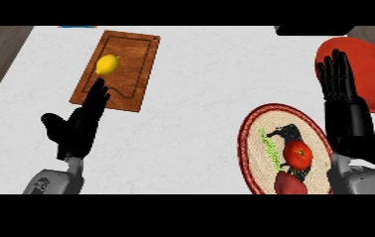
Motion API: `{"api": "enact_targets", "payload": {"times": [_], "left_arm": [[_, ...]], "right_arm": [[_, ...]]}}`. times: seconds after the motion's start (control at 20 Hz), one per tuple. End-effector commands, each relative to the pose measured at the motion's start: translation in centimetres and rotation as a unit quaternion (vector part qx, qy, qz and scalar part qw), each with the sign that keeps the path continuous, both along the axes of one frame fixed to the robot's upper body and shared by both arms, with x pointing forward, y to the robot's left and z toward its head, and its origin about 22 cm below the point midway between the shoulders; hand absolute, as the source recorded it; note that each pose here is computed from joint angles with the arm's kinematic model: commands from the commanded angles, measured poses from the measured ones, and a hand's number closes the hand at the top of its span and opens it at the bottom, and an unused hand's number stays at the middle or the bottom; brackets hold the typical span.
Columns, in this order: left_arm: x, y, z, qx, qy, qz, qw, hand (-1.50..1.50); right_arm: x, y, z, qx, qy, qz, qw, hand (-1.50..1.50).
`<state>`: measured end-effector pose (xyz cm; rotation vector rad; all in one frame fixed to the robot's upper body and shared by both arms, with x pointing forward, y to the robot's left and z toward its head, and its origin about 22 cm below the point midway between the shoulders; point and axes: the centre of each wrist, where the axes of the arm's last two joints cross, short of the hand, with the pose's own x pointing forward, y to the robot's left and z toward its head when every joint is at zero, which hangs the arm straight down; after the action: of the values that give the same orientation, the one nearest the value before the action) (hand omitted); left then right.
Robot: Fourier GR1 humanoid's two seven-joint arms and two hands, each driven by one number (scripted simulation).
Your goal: Pick the tomato from the placemat and place it in the bowl
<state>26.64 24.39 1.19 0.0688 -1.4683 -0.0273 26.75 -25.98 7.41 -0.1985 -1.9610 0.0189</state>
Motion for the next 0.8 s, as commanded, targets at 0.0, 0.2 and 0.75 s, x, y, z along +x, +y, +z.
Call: {"api": "enact_targets", "payload": {"times": [0.0, 0.2, 0.75], "left_arm": [[0.6, 0.3, -0.6, -0.008, -0.016, 0.002, 0.9998, 0.0], [1.1, 1.7, 4.4, -0.038, -0.109, -0.023, 0.9931, 0.0], [0.2, 4.3, 4.2, -0.086, -0.117, -0.039, 0.9887, 0.0]], "right_arm": [[-0.2, -0.9, -1.0, -0.011, 0.059, 0.047, 0.997, -1.5], [0.4, -2.5, -2.3, -0.007, 0.21, 0.178, 0.961, -1.5], [5.6, -9.5, -1.8, -0.266, 0.194, 0.036, 0.944, -1.5]]}}
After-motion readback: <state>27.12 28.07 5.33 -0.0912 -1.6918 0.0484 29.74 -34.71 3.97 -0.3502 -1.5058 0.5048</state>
